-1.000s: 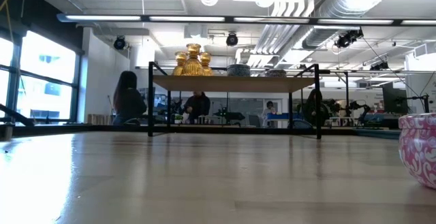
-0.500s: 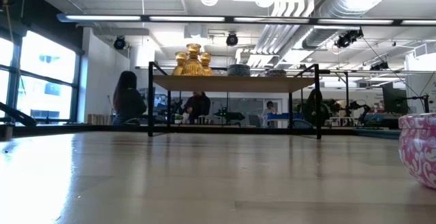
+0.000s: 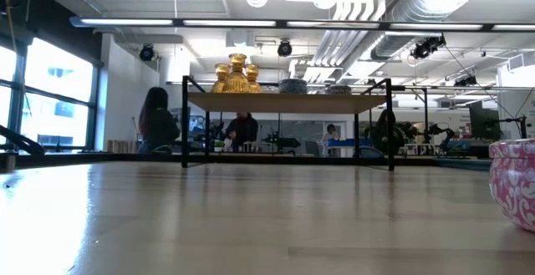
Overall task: Pick & Place candle stick holders
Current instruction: Put the pink white scented candle on the shelf
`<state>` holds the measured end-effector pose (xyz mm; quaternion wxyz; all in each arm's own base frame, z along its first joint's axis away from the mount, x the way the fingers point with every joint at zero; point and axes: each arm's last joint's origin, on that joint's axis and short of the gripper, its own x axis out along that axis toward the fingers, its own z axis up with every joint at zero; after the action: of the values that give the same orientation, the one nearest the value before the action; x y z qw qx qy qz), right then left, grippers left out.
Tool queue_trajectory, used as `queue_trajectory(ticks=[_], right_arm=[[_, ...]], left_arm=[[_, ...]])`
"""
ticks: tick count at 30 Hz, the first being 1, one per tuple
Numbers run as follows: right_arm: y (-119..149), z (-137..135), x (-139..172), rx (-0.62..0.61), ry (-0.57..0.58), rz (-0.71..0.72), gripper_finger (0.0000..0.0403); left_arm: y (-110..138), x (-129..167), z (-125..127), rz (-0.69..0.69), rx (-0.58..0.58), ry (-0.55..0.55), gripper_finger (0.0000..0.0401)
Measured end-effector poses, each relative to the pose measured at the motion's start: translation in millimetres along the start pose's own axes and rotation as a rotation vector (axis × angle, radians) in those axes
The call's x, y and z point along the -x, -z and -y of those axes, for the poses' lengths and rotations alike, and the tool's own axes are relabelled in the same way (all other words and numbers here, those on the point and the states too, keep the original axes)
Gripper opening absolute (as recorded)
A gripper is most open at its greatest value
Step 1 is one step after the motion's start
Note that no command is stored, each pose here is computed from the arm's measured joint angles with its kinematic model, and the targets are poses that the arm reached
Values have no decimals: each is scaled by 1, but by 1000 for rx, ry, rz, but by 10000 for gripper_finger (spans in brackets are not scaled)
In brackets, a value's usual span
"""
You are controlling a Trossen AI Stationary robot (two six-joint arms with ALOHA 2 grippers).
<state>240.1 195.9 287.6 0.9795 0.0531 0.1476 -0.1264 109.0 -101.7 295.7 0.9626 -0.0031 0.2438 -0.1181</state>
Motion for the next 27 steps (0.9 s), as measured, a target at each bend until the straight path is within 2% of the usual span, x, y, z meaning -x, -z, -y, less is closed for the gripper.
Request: queue_trajectory(ticks=[7,14,20,27], right_arm=[[-1,1,0,-1,23,15,317],[-1,1,0,-4,36,23,390],[-1,1,0,43,36,22,393],[0,-4,3,120,-135,-53,393]], left_arm=[[0,0,0,-2,-1,0,388],[2,0,-1,-20,8,-7,388],[2,0,-1,-21,14,-8,388],[2,0,-1,-22,13,-9,388]])
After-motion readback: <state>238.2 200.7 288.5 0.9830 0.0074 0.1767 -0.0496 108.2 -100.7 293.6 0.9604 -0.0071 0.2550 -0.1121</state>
